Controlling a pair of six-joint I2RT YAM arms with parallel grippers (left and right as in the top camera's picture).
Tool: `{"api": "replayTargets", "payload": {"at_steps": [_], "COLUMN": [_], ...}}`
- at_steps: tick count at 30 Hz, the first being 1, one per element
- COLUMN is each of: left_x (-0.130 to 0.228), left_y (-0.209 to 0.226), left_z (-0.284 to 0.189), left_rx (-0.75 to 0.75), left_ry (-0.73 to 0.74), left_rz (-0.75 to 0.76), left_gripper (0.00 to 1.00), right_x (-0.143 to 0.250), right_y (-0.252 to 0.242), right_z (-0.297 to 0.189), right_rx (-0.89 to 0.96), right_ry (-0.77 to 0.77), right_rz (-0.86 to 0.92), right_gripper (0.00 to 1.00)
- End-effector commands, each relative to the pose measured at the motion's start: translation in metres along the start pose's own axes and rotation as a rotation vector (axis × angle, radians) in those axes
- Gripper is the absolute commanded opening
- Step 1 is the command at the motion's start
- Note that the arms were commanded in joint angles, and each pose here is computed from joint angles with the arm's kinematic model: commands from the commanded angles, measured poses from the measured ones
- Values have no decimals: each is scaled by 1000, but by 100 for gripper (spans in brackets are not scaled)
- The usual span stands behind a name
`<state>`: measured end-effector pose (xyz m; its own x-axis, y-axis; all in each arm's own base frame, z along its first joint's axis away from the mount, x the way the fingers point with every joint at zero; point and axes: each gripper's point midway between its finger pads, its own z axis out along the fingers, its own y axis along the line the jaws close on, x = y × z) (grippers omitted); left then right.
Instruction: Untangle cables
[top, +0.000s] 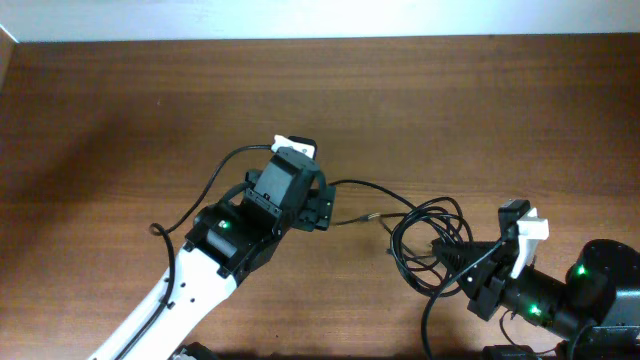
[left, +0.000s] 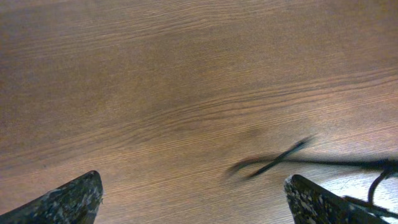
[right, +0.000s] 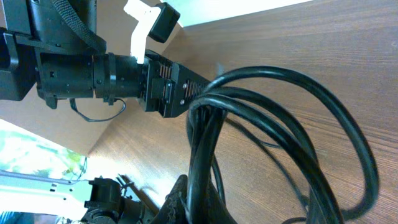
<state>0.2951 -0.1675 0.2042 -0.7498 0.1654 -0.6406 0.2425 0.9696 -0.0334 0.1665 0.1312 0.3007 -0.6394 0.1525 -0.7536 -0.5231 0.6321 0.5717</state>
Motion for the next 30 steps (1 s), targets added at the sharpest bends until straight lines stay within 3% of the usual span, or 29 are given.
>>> {"api": "replayTargets", "payload": {"at_steps": [1, 4, 8, 11, 15, 16, 17, 18, 30], "left_x": [-4, -1, 12, 21, 28, 30, 31, 31, 24], "left_y": [5, -18, -93, -115, -132, -136, -139, -140, -173], "left_z": [-2, -6, -42, -62, -83, -90, -94, -95, -98], "left_rx": [-15, 119, 608, 790, 953, 997, 1029, 1037, 1098], "left_ry": [-15, -2, -16, -1, 18, 23, 27, 29, -20], "left_rz": [54, 136, 371, 391, 388, 388, 387, 386, 418], "left_gripper": [94, 91, 84, 70, 77, 87, 96, 98, 100], "right_x": [-5, -4, -4, -4, -4, -4, -4, -4, -7], "right_y": [4, -2, -5, -7, -7, -7, -7, -7, 21], "right_z": [-4, -4, -4, -4, -4, -4, -4, -4, -5], "right_rx": [1, 38, 55, 65, 65, 65, 64, 63, -90], "right_ry": [-20, -22, -23, -25, -25, -25, -25, -25, -21], "right_rz": [-24, -15, -11, -11, -11, -10, -10, -10, -49], "right_gripper": [4, 4, 4, 4, 4, 4, 4, 4, 4]}}
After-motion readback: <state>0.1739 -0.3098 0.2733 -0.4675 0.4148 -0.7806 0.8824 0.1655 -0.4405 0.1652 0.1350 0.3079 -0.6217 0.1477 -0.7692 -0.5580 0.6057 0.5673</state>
